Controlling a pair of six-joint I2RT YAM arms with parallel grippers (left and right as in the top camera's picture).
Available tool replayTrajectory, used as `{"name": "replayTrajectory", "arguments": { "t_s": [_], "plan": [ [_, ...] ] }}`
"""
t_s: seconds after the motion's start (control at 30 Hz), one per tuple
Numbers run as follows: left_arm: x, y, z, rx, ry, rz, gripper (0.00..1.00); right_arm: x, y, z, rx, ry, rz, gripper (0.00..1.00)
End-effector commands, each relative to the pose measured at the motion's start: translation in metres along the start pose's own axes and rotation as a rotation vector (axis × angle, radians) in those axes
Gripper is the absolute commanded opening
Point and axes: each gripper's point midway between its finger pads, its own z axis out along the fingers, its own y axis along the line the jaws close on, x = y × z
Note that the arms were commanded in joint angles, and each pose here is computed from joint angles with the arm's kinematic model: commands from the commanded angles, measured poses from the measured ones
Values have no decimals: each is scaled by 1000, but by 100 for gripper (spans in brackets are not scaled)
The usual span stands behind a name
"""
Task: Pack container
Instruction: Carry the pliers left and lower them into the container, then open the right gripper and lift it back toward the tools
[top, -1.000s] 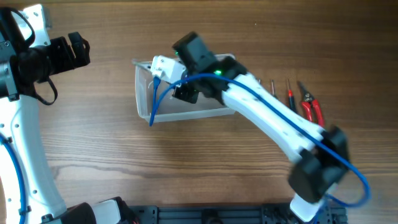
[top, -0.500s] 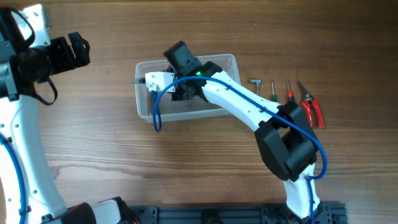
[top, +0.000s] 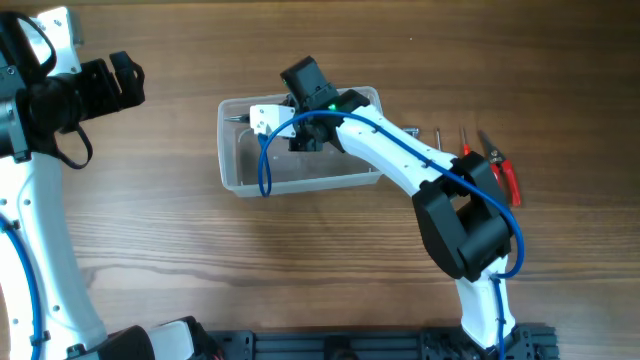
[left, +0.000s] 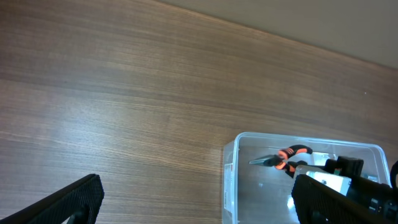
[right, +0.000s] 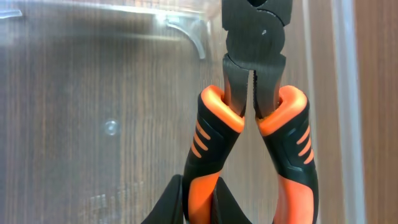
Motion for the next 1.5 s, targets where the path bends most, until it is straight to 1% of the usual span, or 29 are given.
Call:
{"name": "replayTrajectory", "arguments": {
  "t_s": [0.0,0.27,0.73,0.77,0.83,0.87,0.9,1.03,1.1,1.2,1.23,1.33,1.37,1.43,1.47],
  "plan": [
    [-1,3,1,-6,1,-7,100,-2,9,6,-37,-17,-43,4],
    [-1,3,1,-6,1,-7,100,-1,10,6,-40,-16,-44,4],
    [-1,3,1,-6,1,-7,100,21,37,30,-112,33,-29,4],
    [-1,3,1,-6,1,-7,100,22,37,31,-112,33,-28,8],
    [-1,3,1,-6,1,-7,100,21,37,31,-109,31,-26,33],
    [-1,3,1,-6,1,-7,100,21,36,30,-109,32,-25,36],
    [-1,3,1,-6,1,-7,100,21,36,30,-108,32,-21,36],
    [-1,3,1,-6,1,-7,100,19,32,25,-90,35,50,46],
    [-1,3,1,-6,1,-7,100,13,19,11,-44,36,112,46],
    [-1,3,1,-6,1,-7,100,6,-15,-24,90,65,220,46],
    [-1,3,1,-6,1,-7,100,2,-30,-43,154,71,262,47],
    [-1,3,1,-6,1,-7,100,-4,-71,-112,360,70,358,56],
    [-1,3,1,-6,1,-7,100,-5,-85,-145,441,59,385,57],
    [-1,3,1,-6,1,-7,100,-3,-99,-188,528,31,431,61],
    [-1,3,1,-6,1,-7,100,2,-106,-219,579,8,480,63]
  ]
}}
